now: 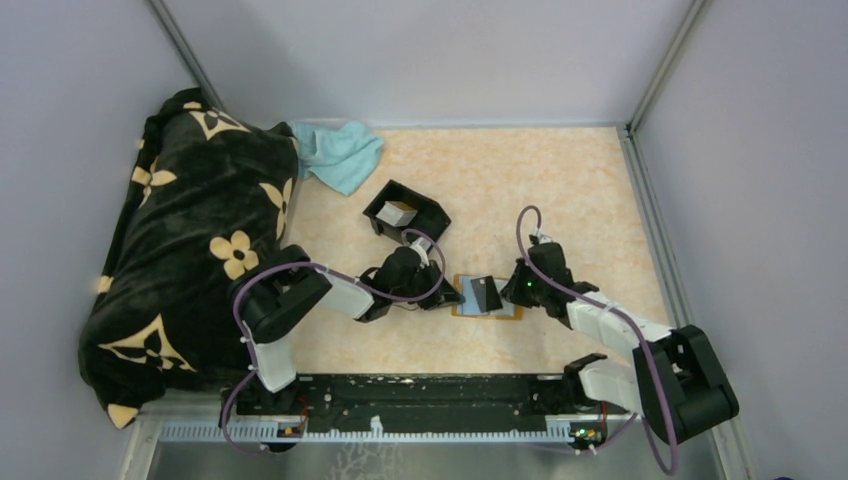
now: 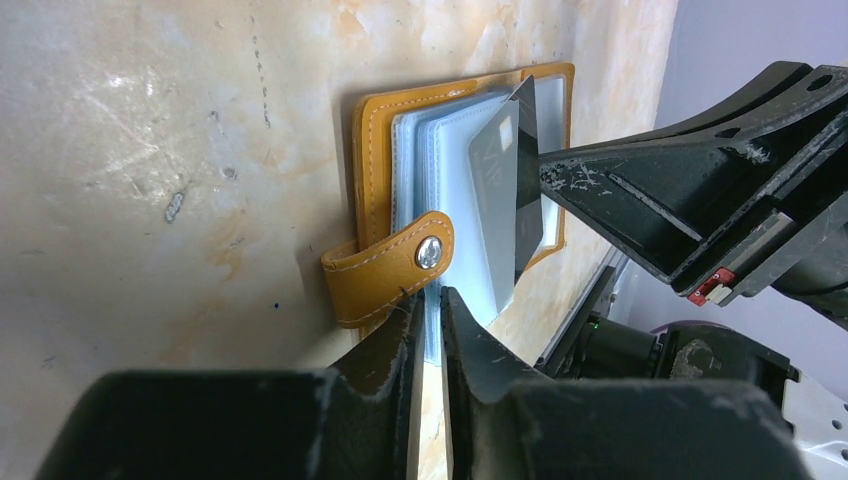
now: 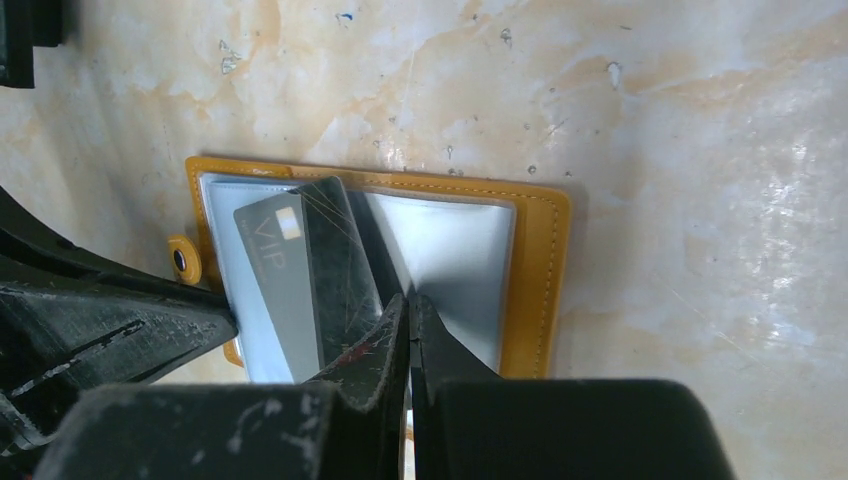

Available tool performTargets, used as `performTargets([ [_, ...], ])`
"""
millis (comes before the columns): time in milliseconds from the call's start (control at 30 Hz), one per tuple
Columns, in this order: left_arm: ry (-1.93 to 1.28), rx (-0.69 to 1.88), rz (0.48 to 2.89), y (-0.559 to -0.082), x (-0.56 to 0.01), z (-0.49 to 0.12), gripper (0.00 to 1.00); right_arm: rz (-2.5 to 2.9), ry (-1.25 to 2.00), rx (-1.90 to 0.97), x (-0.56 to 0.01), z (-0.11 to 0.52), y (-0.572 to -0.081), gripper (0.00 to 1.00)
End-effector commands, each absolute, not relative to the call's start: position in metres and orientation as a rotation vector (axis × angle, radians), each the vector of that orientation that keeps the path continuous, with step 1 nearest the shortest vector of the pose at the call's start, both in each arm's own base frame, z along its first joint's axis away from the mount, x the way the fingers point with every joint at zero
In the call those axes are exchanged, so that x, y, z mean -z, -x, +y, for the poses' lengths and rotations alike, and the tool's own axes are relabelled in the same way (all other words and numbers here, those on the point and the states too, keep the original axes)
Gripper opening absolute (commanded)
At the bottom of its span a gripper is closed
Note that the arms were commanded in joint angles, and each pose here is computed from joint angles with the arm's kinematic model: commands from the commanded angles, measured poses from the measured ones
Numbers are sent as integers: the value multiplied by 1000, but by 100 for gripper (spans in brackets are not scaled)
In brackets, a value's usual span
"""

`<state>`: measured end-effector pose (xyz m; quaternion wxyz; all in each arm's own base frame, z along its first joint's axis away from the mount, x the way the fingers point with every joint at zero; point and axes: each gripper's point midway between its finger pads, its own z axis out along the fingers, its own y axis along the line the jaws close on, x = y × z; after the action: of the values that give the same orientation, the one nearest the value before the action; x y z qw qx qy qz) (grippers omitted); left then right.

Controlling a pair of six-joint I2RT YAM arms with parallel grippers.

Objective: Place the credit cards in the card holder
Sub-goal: Insert the credit card into the card holder.

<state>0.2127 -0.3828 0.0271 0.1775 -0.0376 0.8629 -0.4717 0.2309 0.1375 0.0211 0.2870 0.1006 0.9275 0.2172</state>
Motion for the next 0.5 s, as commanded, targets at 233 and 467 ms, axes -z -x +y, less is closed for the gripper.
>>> performTargets([
  [233,87,1307,2463,-207,-21,-386,17,2477,-188,-568,-32,167,-233,0],
  [467,77,1310,2457,-204,-25,-388,17,2488,-170,-560,-32,175,-227,0],
])
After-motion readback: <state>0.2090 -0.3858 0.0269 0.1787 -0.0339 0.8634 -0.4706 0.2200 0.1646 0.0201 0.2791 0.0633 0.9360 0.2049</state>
